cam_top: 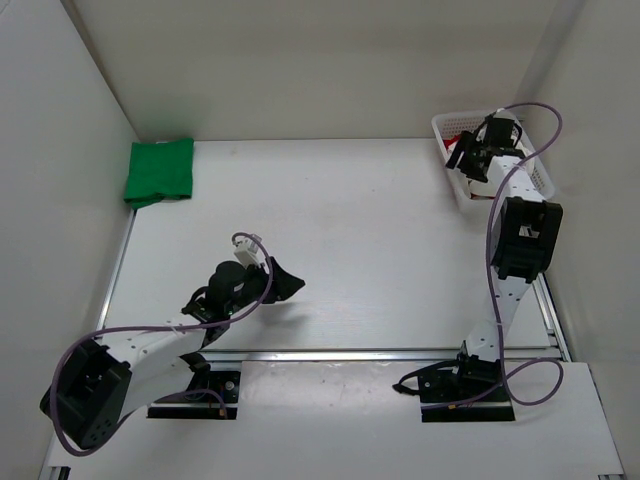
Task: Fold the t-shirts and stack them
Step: Grab crumpled tshirt from bin with the right arm
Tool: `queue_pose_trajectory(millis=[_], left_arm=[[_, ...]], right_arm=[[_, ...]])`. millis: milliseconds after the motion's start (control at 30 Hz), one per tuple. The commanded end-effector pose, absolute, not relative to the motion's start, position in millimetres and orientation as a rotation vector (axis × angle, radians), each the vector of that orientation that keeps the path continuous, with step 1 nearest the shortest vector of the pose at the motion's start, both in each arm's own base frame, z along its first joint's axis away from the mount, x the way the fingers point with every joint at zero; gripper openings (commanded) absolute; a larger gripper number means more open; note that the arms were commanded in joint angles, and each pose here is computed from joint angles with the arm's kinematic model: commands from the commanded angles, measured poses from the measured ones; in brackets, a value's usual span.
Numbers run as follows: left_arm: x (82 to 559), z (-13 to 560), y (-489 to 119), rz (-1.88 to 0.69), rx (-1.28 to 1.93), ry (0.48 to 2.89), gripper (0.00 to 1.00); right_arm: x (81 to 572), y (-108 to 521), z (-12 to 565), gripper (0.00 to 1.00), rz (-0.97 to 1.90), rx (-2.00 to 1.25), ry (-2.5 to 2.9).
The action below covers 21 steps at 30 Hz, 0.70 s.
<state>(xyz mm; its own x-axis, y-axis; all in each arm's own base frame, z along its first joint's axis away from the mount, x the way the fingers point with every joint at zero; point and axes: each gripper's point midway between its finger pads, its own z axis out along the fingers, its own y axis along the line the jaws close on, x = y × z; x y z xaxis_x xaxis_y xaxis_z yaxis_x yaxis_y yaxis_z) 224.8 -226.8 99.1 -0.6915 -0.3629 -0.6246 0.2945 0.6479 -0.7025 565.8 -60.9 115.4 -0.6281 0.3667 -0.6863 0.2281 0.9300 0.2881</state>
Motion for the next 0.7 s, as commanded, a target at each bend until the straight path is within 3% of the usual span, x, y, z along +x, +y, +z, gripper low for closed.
queue_pose_trajectory(millis=[0, 333, 467, 667], left_arm=[[224, 108, -232, -1.092, -0.039, 2.058, 0.66], [223, 106, -224, -1.081, -0.067, 2.059, 0.65], [220, 100, -223, -1.078, -0.071, 2.075, 0.65], [224, 106, -220, -1.081, -0.082, 2.047, 0.65]], right_arm=[[579, -73, 179, 0.66, 0.238, 0.398, 2.095], [598, -87, 175, 0.61, 0.227, 0.490, 2.094], [605, -89, 170, 0.50, 0.227, 0.512, 2.101], [604, -91, 141, 0.56, 0.214, 0.543, 2.195]])
